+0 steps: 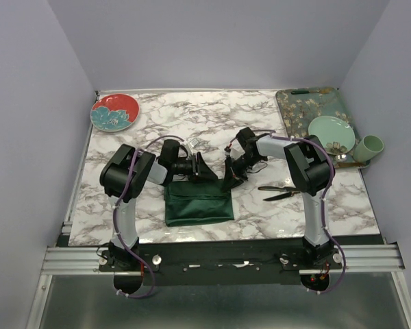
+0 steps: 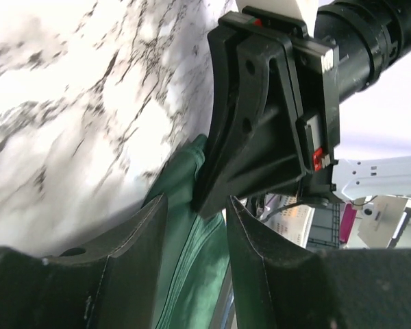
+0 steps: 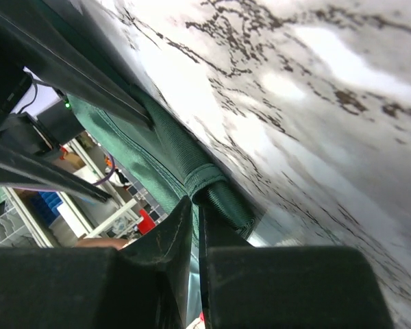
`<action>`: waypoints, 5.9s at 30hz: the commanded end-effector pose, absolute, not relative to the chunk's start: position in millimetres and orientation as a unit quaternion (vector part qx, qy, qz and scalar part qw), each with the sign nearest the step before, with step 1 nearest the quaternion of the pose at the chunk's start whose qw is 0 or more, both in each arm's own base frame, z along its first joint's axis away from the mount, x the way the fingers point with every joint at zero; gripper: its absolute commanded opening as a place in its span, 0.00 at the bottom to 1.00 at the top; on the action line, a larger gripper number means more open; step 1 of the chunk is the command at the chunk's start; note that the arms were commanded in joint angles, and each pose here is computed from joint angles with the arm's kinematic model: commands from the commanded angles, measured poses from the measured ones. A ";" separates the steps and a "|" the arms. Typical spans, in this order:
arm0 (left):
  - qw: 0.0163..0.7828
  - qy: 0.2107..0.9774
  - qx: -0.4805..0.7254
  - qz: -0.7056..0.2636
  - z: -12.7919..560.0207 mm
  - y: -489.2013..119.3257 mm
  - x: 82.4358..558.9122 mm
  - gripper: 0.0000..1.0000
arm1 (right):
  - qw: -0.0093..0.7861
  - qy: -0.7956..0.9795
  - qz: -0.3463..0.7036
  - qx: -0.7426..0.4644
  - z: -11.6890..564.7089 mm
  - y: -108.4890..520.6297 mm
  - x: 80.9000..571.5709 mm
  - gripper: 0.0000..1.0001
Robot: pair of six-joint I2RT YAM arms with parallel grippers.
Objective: Fold the napkin into a case and place the utensils inside
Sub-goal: Smooth out the 2/3-rectangle-folded napkin at the center of the board.
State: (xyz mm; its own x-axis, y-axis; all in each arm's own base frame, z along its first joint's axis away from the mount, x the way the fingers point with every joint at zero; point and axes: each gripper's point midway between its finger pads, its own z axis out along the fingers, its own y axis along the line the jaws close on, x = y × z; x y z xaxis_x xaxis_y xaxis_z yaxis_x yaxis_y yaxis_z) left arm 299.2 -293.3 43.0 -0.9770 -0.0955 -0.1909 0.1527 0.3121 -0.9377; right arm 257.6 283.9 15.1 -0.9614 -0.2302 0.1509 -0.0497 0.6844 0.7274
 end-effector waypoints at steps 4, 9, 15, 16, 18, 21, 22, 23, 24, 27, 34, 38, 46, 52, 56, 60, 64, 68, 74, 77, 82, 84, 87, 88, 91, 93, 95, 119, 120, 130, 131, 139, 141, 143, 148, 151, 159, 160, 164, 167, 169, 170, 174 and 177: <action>0.103 0.796 0.006 -0.596 40.1 -254.9 284.1 0.51 | 0.112 -0.954 -0.269 0.067 -43.4 245.0 253.1 0.16; 0.099 0.804 -0.010 -0.586 34.6 -222.1 280.2 0.53 | 0.113 -0.957 -0.260 0.067 -45.6 242.0 251.3 0.16; 0.083 0.824 -0.011 -0.561 19.0 -184.2 272.8 0.52 | 0.112 -0.959 -0.252 0.066 -48.2 238.7 251.2 0.16; 0.085 0.827 -0.019 -0.556 17.1 -174.0 273.7 0.52 | 0.111 -0.959 -0.251 0.068 -48.5 238.4 251.3 0.16; 0.072 0.836 -0.011 -0.544 12.7 -159.9 263.5 0.52 | 0.110 -0.959 -0.251 0.069 -47.5 238.2 251.5 0.16; 0.072 0.844 -0.005 -0.532 17.3 -136.2 258.9 0.52 | 0.105 -0.959 -0.253 0.077 -45.7 239.2 253.4 0.16; 0.088 0.844 -0.012 -0.530 22.2 -129.1 265.6 0.52 | 0.101 -0.958 -0.257 0.083 -44.1 239.7 255.0 0.16; 0.106 0.849 -0.011 -0.518 25.6 -119.4 274.3 0.52 | 0.094 -0.957 -0.261 0.088 -41.7 241.5 258.7 0.16; 0.124 0.851 0.017 -0.509 32.6 -113.9 281.1 0.52 | 0.090 -0.956 -0.262 0.092 -40.6 242.2 260.8 0.15; 0.168 0.865 0.105 -0.461 49.9 -107.2 293.6 0.51 | 0.083 -0.953 -0.273 0.102 -34.0 245.6 263.9 0.15; 0.294 0.821 0.422 -0.249 81.0 -137.8 272.0 0.47 | 0.068 -0.949 -0.283 0.119 -24.4 248.4 266.9 0.15; 0.337 0.738 0.561 -0.165 74.5 -164.9 235.3 0.52 | 0.065 -0.950 -0.281 0.122 -25.2 249.3 271.0 0.15; 0.322 0.697 0.623 -0.151 61.5 -208.3 198.9 0.55 | 0.057 -0.950 -0.276 0.133 -23.5 248.2 275.1 0.16; 0.248 0.665 0.685 -0.166 38.5 -200.6 175.3 0.57 | 0.044 -0.949 -0.269 0.160 -22.1 247.3 278.9 0.20; 0.210 0.675 0.689 -0.163 25.4 -190.8 167.8 0.57 | 0.029 -0.943 -0.267 0.197 -16.0 247.9 281.6 0.27; 0.205 0.682 0.679 -0.176 26.3 -192.4 163.3 0.56 | 0.007 -0.934 -0.262 0.241 -9.1 248.7 284.7 0.35; 0.200 0.687 0.675 -0.182 24.1 -187.7 162.9 0.56 | -0.019 -0.918 -0.263 0.296 3.4 252.2 288.0 0.39; 0.211 0.674 0.678 -0.203 36.4 -188.7 159.9 0.56 | -0.039 -0.901 -0.282 0.327 21.3 260.0 289.7 0.40; 0.254 0.648 0.687 -0.207 55.7 -192.9 160.3 0.57 | -0.098 -0.854 -0.332 0.389 63.9 276.5 293.6 0.43; 0.258 0.643 0.689 -0.211 57.9 -194.0 158.6 0.57 | -0.131 -0.829 -0.331 0.431 76.2 277.0 297.9 0.44; 0.257 0.641 0.694 -0.204 52.2 -192.9 161.1 0.58 | -0.136 -0.806 -0.310 0.486 72.4 276.6 294.9 0.46; 0.255 0.643 0.695 -0.199 48.8 -192.4 163.6 0.58 | -0.133 -0.805 -0.292 0.499 68.9 276.7 296.6 0.48; 0.254 0.646 0.694 -0.192 45.2 -192.4 167.7 0.57 | -0.121 -0.814 -0.265 0.502 56.5 276.0 297.1 0.50; 0.253 0.646 0.695 -0.191 44.2 -192.6 168.9 0.58 | -0.116 -0.819 -0.259 0.499 53.8 274.8 296.5 0.52; 0.250 0.645 0.696 -0.192 43.0 -192.8 168.4 0.57 | -0.097 -0.829 -0.253 0.489 48.3 269.3 291.1 0.52; 0.250 0.646 0.696 -0.191 42.2 -193.0 169.1 0.57 | -0.095 -0.827 -0.253 0.492 51.8 266.2 286.3 0.52; 0.245 0.648 0.696 -0.191 39.5 -191.9 168.6 0.57 | -0.095 -0.821 -0.259 0.500 54.1 263.0 278.6 0.52; 0.236 0.652 0.692 -0.200 32.6 -188.3 159.7 0.57 | -0.156 -0.715 -0.160 0.663 23.5 265.7 267.5 0.52; 0.234 0.654 0.691 -0.200 31.2 -187.4 158.9 0.57 | -0.158 -0.712 -0.156 0.666 22.1 265.6 268.5 0.51; 0.217 0.654 0.698 -0.196 22.5 -181.7 155.0 0.49 | -0.163 -0.701 -0.142 0.679 16.3 262.9 269.8 0.35; 0.215 0.656 0.698 -0.192 21.1 -180.3 155.3 0.47 | -0.163 -0.699 -0.141 0.682 16.4 262.8 269.6 0.33; 0.202 0.653 0.706 -0.184 14.0 -173.5 154.5 0.41 | -0.164 -0.689 -0.130 0.694 16.9 255.9 268.1 0.16; 0.201 0.655 0.705 -0.184 13.6 -173.2 154.8 0.41 | -0.162 -0.688 -0.130 0.696 15.6 253.5 265.5 0.16; 0.201 0.657 0.703 -0.185 13.9 -173.4 155.6 0.41 | -0.161 -0.686 -0.131 0.697 16.6 250.9 262.2 0.15; 0.200 0.657 0.702 -0.188 14.3 -174.0 155.7 0.41 | -0.158 -0.681 -0.137 0.701 19.8 247.5 254.1 0.14; 0.199 0.658 0.701 -0.188 14.5 -174.2 156.1 0.41 | -0.157 -0.681 -0.134 0.703 19.8 245.5 254.1 0.13; 0.197 0.661 0.699 -0.189 15.6 -173.5 156.1 0.40 | -0.159 -0.677 -0.132 0.706 23.1 242.2 252.4 0.13; 0.195 0.661 0.699 -0.190 14.8 -173.0 155.2 0.40 | -0.160 -0.678 -0.132 0.706 24.3 241.2 252.0 0.12; 0.198 0.659 0.700 -0.191 15.8 -173.9 154.9 0.40 | -0.160 -0.682 -0.132 0.701 24.8 239.7 252.9 0.12; 0.198 0.660 0.699 -0.191 16.5 -174.4 155.7 0.40 | -0.160 -0.686 -0.132 0.697 24.4 239.9 256.5 0.12; 0.196 0.660 0.699 -0.191 16.1 -174.2 155.8 0.40 | -0.163 -0.688 -0.132 0.695 27.2 241.0 259.9 0.11; 0.196 0.660 0.699 -0.192 16.1 -174.1 155.3 0.40 | -0.164 -0.690 -0.132 0.692 28.0 240.7 261.6 0.11; 0.197 0.660 0.699 -0.193 16.9 -174.7 155.1 0.40 | -0.166 -0.691 -0.137 0.690 33.0 243.0 263.1 0.14; 0.196 0.660 0.699 -0.194 17.1 -174.8 154.2 0.40 | -0.166 -0.695 -0.146 0.684 37.9 246.7 263.6 0.18</action>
State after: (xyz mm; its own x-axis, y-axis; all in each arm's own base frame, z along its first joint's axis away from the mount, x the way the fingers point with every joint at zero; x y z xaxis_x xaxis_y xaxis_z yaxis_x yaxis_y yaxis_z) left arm 160.5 -180.6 20.7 0.0691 0.8329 -0.5492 0.9974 -0.0476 0.0532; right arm 260.6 246.2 26.9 0.0119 -0.9021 -0.4313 -0.9994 0.0038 -0.0355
